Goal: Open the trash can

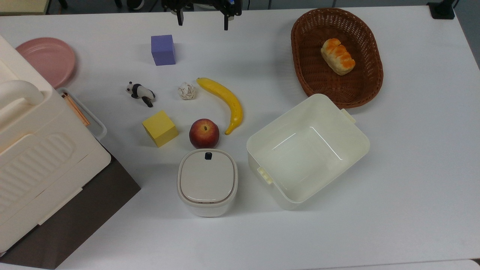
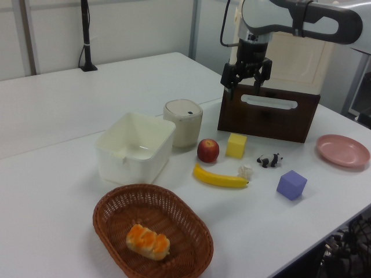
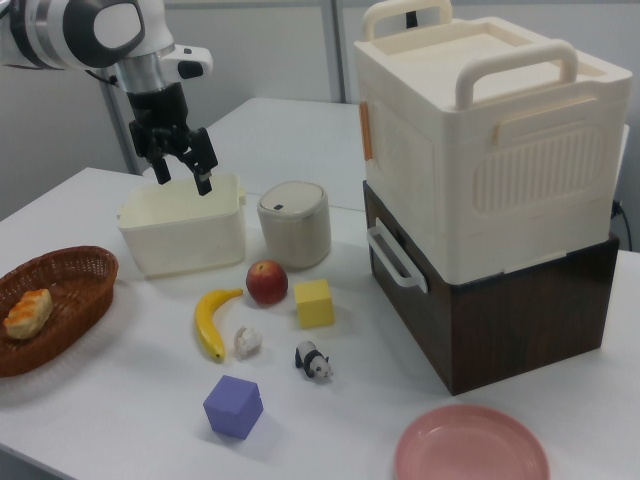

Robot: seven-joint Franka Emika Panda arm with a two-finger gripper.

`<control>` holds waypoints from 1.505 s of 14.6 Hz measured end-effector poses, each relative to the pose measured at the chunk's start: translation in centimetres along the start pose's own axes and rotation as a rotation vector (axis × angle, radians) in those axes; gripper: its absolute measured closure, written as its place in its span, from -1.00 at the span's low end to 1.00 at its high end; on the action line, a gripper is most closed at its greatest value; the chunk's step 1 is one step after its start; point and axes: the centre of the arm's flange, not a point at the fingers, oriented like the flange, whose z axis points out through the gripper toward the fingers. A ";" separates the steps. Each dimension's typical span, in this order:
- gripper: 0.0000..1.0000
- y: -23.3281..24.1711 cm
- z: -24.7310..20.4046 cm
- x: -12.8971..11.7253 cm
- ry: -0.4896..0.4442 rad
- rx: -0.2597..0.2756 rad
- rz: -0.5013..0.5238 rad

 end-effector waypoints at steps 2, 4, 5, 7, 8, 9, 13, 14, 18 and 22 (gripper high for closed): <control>-1.00 0.0 0.0 0.0 0.000 0.000 0.000; -1.00 0.0 0.0 0.0 0.000 0.000 0.000; -1.00 0.0 0.0 0.0 0.000 0.000 0.000; -1.00 0.1 0.1 0.0 -0.002 0.000 0.002; -1.00 0.2 0.2 0.0 -0.003 -0.001 0.004; -1.00 0.3 0.2 0.0 -0.005 -0.001 0.006; -1.00 0.5 0.6 -0.2 -0.033 -0.005 0.009; -1.00 0.5 0.6 -0.2 -0.036 -0.006 0.009; -0.96 0.5 0.6 -0.2 -0.037 -0.006 0.009; 0.09 0.5 0.6 -0.2 -0.037 -0.005 0.007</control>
